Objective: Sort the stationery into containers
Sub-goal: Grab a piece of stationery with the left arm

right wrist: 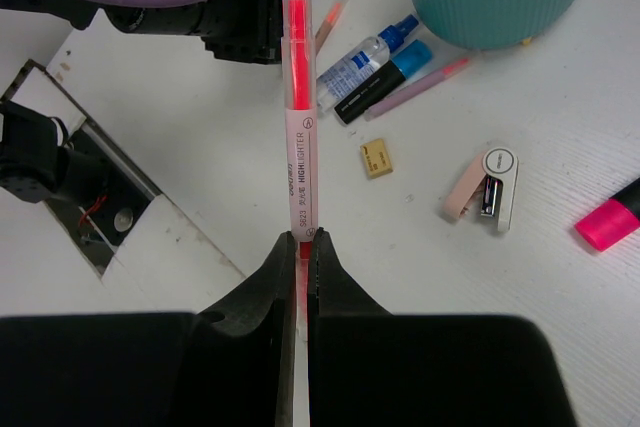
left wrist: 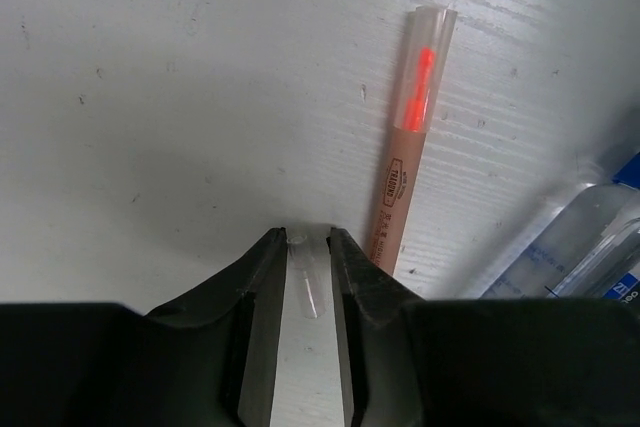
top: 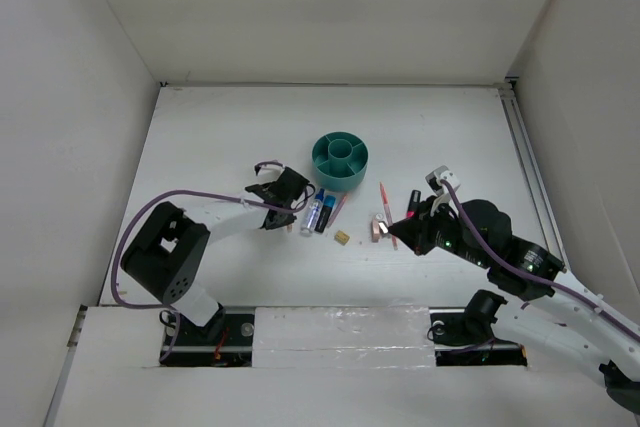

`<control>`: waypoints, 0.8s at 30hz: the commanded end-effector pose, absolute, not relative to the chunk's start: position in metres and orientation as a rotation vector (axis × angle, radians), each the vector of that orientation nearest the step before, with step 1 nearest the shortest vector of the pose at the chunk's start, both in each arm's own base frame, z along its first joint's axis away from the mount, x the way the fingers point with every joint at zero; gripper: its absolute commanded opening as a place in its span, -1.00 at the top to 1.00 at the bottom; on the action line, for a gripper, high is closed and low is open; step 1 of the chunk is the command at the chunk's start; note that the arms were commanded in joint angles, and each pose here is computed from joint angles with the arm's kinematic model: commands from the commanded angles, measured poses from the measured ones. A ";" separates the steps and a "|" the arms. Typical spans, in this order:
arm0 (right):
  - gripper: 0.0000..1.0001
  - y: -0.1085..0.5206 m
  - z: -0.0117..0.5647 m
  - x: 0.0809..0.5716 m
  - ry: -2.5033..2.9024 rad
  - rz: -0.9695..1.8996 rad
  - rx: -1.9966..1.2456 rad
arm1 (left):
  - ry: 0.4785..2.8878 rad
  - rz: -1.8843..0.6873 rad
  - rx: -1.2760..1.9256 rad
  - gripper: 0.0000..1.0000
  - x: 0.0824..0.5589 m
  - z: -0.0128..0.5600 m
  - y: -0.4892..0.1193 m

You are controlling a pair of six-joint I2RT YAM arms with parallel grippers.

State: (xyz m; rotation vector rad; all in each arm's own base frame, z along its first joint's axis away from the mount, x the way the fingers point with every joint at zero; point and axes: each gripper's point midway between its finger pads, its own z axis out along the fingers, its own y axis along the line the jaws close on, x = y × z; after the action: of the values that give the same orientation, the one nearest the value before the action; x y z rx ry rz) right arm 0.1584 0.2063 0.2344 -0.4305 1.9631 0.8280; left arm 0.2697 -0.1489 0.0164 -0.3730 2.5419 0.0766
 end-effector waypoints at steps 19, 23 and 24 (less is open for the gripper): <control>1.00 0.211 0.244 0.163 1.915 0.848 -0.411 | 2.749 0.096 -0.385 0.51 0.211 -0.014 -0.143; 1.00 0.212 0.244 0.161 1.915 0.856 -0.417 | 2.752 0.103 -0.401 0.51 0.208 -0.016 -0.141; 1.00 0.212 0.244 0.161 1.915 0.856 -0.417 | 2.761 0.112 -0.387 0.51 0.203 -0.019 -0.140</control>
State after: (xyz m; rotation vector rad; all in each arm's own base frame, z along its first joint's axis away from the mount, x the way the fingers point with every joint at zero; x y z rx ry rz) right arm 0.1585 0.2062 0.2343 -0.4299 1.9630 0.8273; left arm 0.2614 -0.1603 0.0168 -0.4036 2.5464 -0.0121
